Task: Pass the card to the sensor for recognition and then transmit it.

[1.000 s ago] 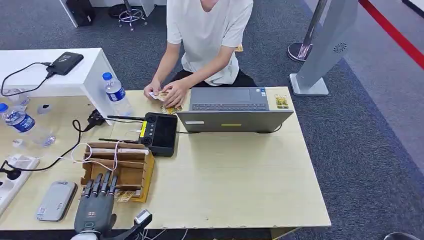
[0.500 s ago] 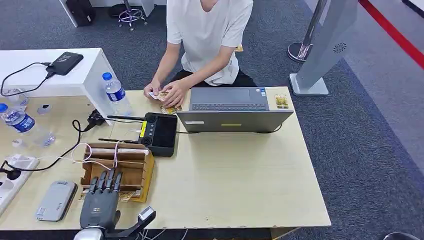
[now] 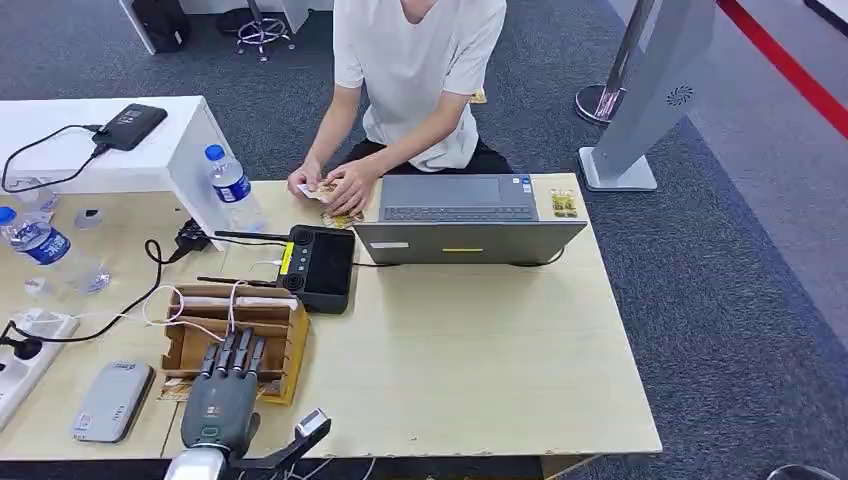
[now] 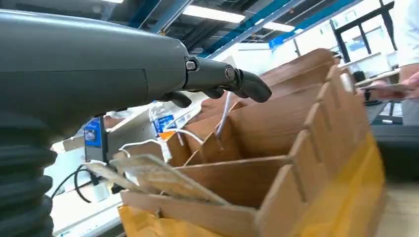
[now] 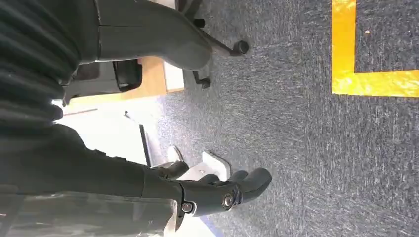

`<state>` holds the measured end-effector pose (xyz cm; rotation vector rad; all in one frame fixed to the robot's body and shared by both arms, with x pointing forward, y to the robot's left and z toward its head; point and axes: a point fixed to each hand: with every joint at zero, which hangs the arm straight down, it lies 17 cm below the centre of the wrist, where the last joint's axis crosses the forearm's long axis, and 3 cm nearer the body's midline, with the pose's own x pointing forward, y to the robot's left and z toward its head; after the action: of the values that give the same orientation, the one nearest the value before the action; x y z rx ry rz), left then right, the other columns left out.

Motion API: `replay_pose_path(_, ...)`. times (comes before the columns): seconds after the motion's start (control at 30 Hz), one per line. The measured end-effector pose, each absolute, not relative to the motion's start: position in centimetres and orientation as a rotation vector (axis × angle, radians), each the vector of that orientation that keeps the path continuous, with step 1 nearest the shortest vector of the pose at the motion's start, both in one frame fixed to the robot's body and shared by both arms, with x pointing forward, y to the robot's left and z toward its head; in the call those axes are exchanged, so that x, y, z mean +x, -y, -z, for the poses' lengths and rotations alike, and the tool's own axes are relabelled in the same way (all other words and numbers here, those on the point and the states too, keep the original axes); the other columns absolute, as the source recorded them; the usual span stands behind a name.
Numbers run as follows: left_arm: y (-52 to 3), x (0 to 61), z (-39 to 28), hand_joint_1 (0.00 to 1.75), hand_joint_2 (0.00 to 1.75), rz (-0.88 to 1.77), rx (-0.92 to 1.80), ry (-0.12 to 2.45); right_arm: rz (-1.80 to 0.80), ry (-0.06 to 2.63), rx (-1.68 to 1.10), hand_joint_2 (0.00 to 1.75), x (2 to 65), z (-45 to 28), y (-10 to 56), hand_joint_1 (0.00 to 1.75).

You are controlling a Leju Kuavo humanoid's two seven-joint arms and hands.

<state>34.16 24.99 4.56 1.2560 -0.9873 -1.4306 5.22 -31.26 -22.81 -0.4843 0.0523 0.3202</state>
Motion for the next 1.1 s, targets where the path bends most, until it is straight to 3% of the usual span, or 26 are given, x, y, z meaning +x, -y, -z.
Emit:
replay_pose_path(0.47, -21.5, 34.2, -7.0, 0.0, 1.75, 1.439, 1.24, 1.098, -0.316, -0.05, -0.491, 1.75, 5.2, 22.8, 31.3, 0.0)
replay_pose_path(1.1, -21.4, 34.1, -8.4, 0.0, 1.75, 1.403, 1.261, 1.099, -0.293, -0.057, -0.483, 1.75, 5.1, 22.8, 31.2, 0.0)
